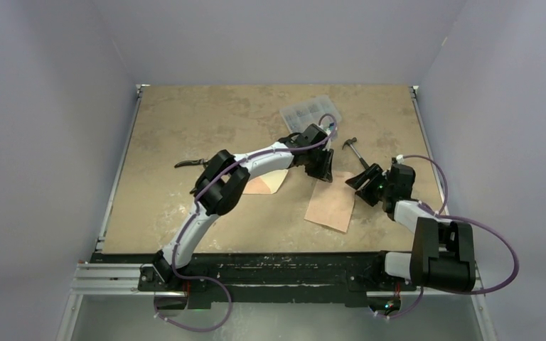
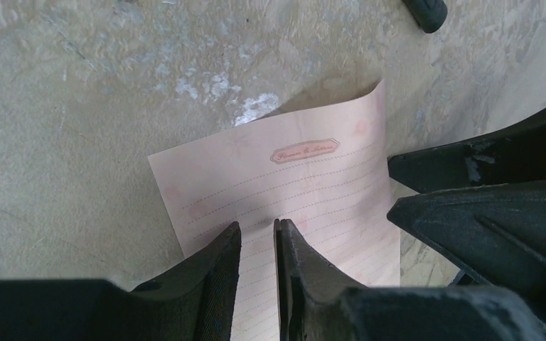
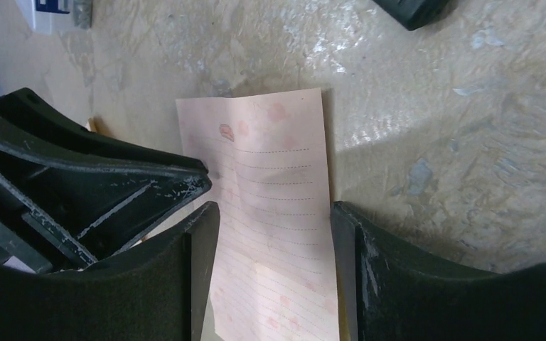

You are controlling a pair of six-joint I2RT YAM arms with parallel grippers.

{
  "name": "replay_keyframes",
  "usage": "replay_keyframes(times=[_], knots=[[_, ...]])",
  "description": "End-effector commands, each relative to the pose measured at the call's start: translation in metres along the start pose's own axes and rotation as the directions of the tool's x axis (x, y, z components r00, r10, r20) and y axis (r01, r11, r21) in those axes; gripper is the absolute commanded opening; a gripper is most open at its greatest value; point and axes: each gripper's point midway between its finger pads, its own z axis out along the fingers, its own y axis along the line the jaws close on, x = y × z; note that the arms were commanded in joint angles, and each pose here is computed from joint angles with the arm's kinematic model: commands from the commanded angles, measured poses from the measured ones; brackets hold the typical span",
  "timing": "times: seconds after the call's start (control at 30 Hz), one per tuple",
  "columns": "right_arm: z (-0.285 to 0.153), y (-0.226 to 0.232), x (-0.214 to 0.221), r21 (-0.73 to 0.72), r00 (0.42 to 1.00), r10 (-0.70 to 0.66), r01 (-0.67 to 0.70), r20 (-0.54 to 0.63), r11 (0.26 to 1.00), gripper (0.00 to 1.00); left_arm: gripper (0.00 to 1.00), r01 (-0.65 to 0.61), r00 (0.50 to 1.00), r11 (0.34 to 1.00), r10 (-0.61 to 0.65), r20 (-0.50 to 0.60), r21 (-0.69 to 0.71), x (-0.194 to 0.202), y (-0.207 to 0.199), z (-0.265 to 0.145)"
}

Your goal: Place the letter into the envelope and seal it

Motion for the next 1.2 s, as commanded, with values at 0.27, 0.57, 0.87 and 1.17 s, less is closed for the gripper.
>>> replay_keyframes(times=[0.27, 0.57, 0.87, 1.17], knots=[[0.007, -0.001, 0.041, -0.126, 0.986, -0.043, 0.023, -0.161, 0.992, 0.59, 0.24, 0.129, 0.992, 0.977, -0.128, 0.016, -0.170, 0.001, 0.101, -0.019], [0.007, 0.012, 0.028, -0.146, 0.985, -0.079, 0.057, -0.151, 0.988, 0.63, 0.46, 0.035, 0.994, 0.996, -0.044, 0.098, 0.087, -0.037, 0.046, -0.059], [-0.012, 0.012, 0.049, -0.109, 0.963, -0.050, 0.022, -0.263, 0.994, 0.66, 0.41, -0.021, 0.986, 0.984, -0.010, 0.169, 0.175, -0.048, 0.012, -0.099], [-0.015, -0.008, 0.087, -0.050, 0.919, -0.035, 0.016, -0.392, 0.999, 0.65, 0.23, 0.027, 0.996, 0.962, -0.049, 0.074, 0.273, -0.002, 0.011, -0.087]])
